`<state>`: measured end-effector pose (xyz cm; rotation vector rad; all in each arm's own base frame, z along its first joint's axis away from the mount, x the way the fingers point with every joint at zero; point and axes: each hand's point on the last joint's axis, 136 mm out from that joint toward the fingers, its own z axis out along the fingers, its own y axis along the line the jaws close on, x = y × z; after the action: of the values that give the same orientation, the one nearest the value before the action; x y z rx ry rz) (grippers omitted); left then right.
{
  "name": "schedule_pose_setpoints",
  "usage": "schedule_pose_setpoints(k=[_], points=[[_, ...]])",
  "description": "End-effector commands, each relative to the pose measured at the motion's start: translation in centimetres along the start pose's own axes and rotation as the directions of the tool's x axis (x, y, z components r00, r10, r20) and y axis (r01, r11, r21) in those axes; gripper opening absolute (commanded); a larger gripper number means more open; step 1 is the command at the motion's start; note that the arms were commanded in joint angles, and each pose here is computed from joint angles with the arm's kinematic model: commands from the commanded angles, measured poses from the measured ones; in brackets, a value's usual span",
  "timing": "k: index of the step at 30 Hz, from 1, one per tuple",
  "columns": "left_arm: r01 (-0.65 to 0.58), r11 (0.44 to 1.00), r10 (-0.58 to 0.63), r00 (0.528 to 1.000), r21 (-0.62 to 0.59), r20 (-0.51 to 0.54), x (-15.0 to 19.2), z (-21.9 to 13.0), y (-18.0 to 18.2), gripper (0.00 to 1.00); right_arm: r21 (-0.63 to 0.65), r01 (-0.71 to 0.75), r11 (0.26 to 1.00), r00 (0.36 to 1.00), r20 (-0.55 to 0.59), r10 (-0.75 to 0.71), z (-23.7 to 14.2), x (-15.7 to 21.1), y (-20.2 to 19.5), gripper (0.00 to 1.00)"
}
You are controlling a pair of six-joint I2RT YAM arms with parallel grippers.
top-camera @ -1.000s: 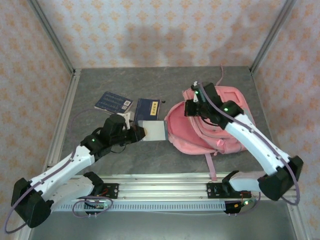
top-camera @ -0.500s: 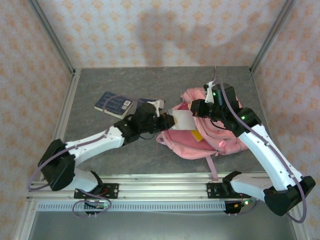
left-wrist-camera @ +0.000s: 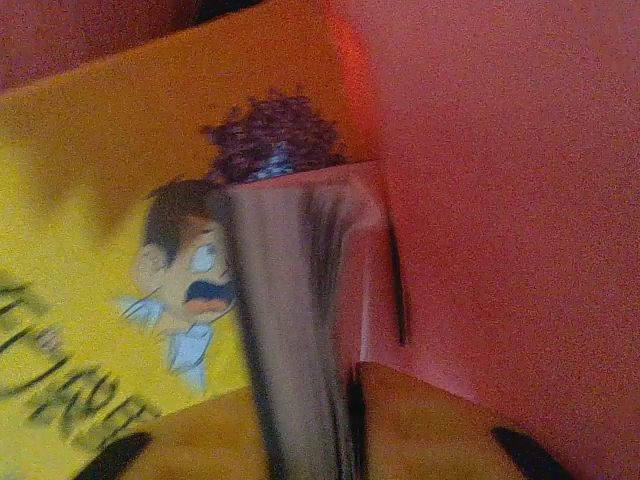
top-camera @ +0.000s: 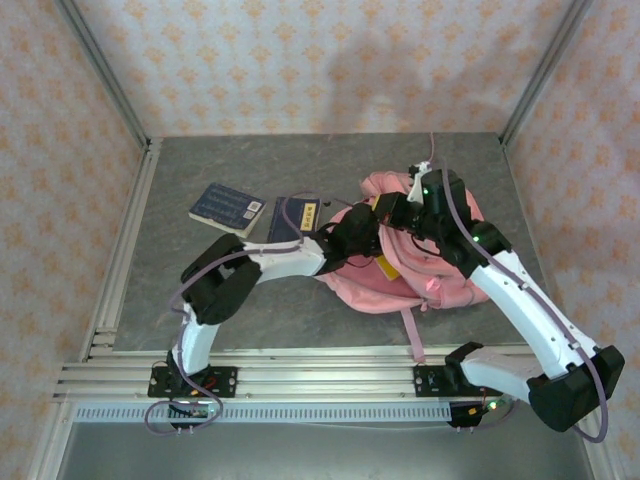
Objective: Pack books, pencil case, and school supplies into a backpack
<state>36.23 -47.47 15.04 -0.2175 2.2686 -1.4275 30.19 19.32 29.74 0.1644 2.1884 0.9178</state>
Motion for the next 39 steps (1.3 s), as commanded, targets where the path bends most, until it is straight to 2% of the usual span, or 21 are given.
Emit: schedule_pose_setpoints(k=[1,3,6,11,15,21,26,28,30,32,35,37,39], points=[[-0.004,0.996,0.003,1.0,0.089,0.009,-0.5,0.3,-2.9,0.53,-0.125,0.033,0.992,0.989,0.146,-0.014,-1.5,-3.1,3.4,0.0],[-0.03,0.998,0.028,0.999,0.059,0.026,-0.6,-0.7,-2.6,0.65,-0.094,0.038,0.995,0.989,0.146,-0.024,-1.4,-3.0,2.7,0.0],[-0.086,0.996,0.086,0.996,0.026,0.028,-0.8,-2.6,-3.0,0.71,-0.049,0.058,0.997,0.988,0.147,-0.05,-1.4,-2.9,1.9,0.0],[-0.186,0.982,0.186,0.982,0.019,-0.015,-0.3,-6.1,-4.9,0.73,0.081,0.088,0.993,0.982,0.159,-0.1,-1.5,-3.0,-0.5,0.0],[-0.235,0.971,0.233,0.972,-0.051,-0.03,0.4,-9.2,-3.6,0.73,0.232,0.115,0.966,0.975,0.16,-0.154,-1.3,-2.9,-3.6,0.0],[-0.268,0.954,0.263,0.963,-0.131,-0.053,1.7,-13.3,-0.7,0.73,0.366,0.134,0.921,0.976,0.113,-0.187,-0.1,-1.8,-7.2,0.0],[-0.344,0.911,0.351,0.936,-0.225,-0.013,1.0,-18.5,0.2,0.73,0.493,0.142,0.858,0.976,0.076,-0.205,0.9,-1.2,-10.4,0.0],[-0.354,0.881,0.378,0.925,-0.313,0.018,0.3,-21.2,1.5,0.73,0.574,0.143,0.806,0.974,0.062,-0.216,1.0,-1.1,-12.1,0.0],[-0.336,0.858,0.388,0.919,-0.389,0.062,-0.5,-23.9,2.7,0.73,0.6,0.149,0.786,0.974,0.05,-0.223,1.4,-1.0,-12.8,0.0],[-0.316,0.851,0.39,0.915,-0.419,0.102,-0.9,-26.0,3.6,0.73,0.572,0.156,0.805,0.976,0.035,-0.214,2.1,-0.7,-12.5,0.11],[-0.283,0.835,0.396,0.905,-0.472,0.157,-1.5,-29.1,5.3,0.73,0.485,0.178,0.856,0.979,-0.001,-0.203,3.3,0.0,-10.9,0.4],[-0.256,0.816,0.401,0.896,-0.518,0.189,-1.7,-31.0,6.7,0.73,0.46,0.2,0.865,0.976,-0.019,-0.216,3.7,0.1,-9.8,0.49],[-0.223,0.802,0.4,0.889,-0.555,0.221,-1.6,-32.7,8.3,0.73,0.434,0.244,0.867,0.967,-0.035,-0.254,4.3,0.1,-8.2,0.52]])
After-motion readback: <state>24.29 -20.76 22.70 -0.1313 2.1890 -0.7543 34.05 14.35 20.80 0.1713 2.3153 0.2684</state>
